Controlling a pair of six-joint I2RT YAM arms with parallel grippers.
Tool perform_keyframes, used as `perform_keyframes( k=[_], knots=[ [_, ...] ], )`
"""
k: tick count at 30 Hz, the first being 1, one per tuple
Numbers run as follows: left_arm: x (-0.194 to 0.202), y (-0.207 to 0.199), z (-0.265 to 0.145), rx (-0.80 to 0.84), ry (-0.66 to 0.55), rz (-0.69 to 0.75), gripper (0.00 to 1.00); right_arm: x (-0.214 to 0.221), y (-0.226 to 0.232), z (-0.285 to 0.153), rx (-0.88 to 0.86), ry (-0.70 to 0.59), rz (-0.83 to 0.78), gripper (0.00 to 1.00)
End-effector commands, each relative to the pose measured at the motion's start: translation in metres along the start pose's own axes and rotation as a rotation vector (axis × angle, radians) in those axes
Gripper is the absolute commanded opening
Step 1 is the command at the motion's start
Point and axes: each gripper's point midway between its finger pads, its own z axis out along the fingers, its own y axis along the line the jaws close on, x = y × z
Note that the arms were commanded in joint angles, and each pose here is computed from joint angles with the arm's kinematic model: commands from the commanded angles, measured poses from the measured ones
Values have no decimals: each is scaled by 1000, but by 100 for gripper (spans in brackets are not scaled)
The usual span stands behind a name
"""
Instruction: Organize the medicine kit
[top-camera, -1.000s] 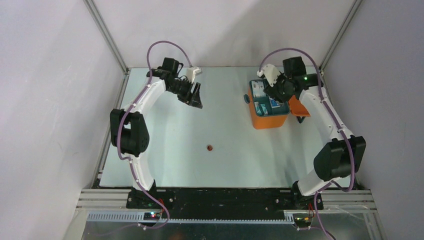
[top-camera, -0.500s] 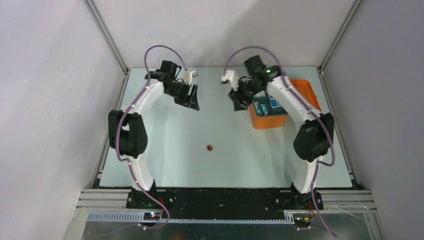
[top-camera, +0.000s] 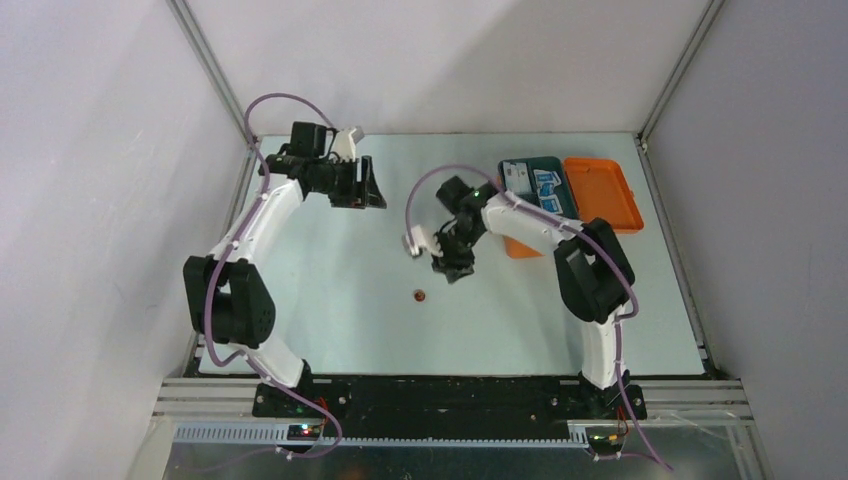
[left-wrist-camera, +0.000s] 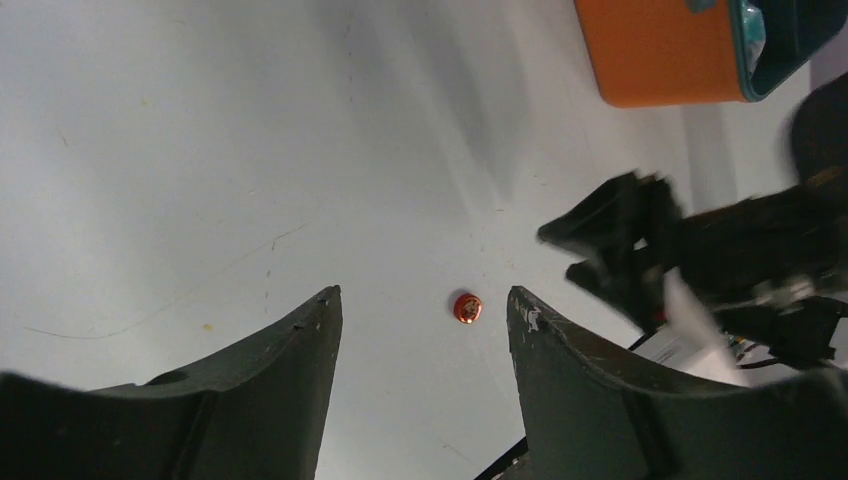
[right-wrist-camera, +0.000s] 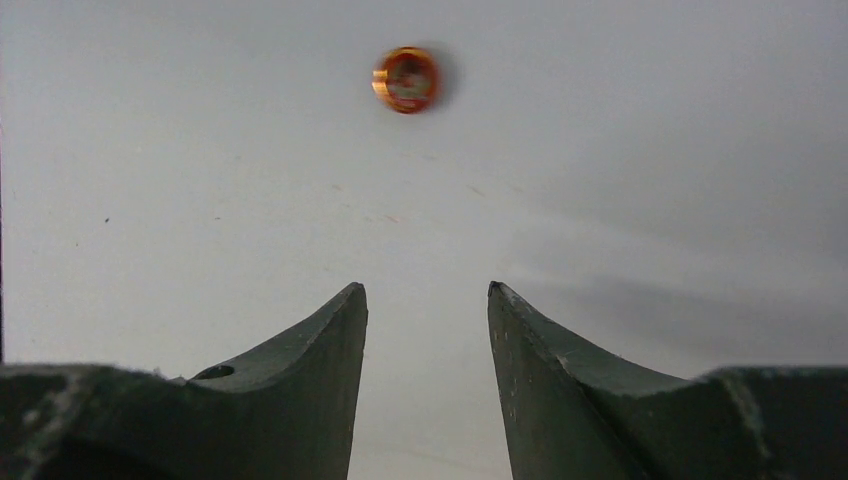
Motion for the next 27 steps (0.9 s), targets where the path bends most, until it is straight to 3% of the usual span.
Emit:
perform_keyframes(
  k=[1, 14, 27],
  knots=[
    [-10, -13, -9, 44, -81, -45, 67, -10, 14, 18, 10, 11, -282, 54],
    [3, -8, -19, 22, -105, -30, 67, -13, 4, 60, -57, 38, -292, 56],
    [-2, 0, -33, 22, -148, -86, 67, -34, 17, 92, -83, -50, -214, 56]
  ],
)
